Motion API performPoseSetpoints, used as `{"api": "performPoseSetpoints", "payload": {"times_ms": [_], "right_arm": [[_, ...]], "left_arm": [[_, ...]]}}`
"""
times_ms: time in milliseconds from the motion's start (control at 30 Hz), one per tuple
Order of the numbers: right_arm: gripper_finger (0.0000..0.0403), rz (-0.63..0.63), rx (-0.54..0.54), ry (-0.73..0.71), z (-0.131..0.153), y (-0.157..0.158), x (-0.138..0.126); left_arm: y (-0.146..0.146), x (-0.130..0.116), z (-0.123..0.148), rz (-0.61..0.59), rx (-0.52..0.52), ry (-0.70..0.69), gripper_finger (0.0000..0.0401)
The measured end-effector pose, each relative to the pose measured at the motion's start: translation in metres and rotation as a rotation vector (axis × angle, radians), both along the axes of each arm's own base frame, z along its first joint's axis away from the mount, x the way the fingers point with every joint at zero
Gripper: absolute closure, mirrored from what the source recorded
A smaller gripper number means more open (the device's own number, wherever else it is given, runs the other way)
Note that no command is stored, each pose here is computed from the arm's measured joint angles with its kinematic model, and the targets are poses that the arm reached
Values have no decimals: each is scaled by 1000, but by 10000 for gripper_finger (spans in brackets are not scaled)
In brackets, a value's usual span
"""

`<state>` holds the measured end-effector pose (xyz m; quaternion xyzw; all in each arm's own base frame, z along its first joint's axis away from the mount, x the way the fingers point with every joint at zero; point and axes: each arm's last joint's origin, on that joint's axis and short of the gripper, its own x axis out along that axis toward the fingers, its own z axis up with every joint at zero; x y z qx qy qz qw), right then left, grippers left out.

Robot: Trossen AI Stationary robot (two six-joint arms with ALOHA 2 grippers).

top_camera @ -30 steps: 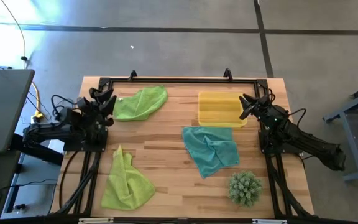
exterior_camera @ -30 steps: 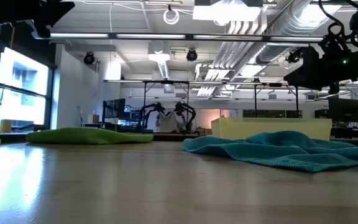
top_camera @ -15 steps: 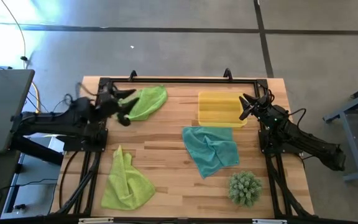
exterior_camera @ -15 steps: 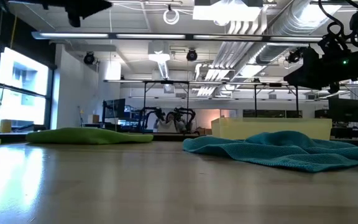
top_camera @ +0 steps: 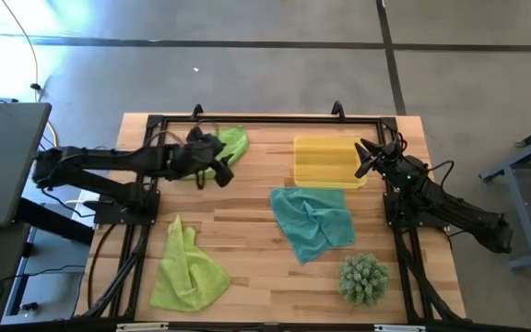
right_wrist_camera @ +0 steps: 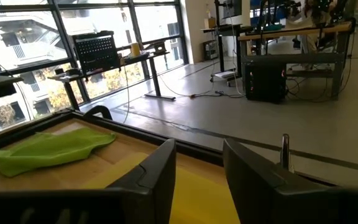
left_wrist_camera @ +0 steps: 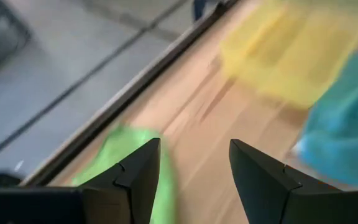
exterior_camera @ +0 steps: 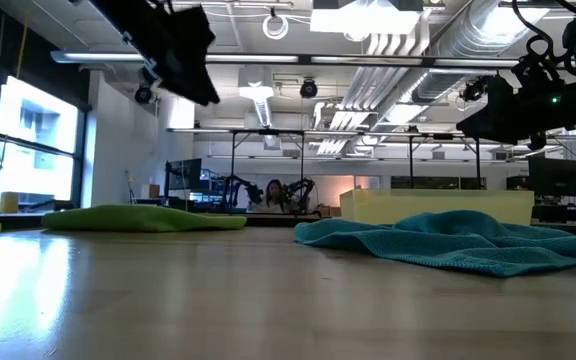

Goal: Roll microfiber towels into tight, uniform cylinder then place into a basket
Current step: Fold the top green microfiber towel

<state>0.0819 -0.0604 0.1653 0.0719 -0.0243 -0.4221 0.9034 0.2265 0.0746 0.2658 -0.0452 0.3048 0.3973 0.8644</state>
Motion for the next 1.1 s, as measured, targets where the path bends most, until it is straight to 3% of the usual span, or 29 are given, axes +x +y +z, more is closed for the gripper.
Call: {"api": "performPoseSetpoints", "payload": {"times_ms": [233,600,867,1100], "right_arm": [[276,-2,72,-86,0,0,0],[276,-2,62,-74,0,0,0],[276,-2,63,-74,0,0,0],[276,-2,63,-74,0,0,0]], "left_arm": [[47,9,-44,172,-97,216,220],[109,-4,-116,396,-446,275,220],[105,9,-147,351,-530,347,220],[64,41,-149,188,-504,324,220]]}}
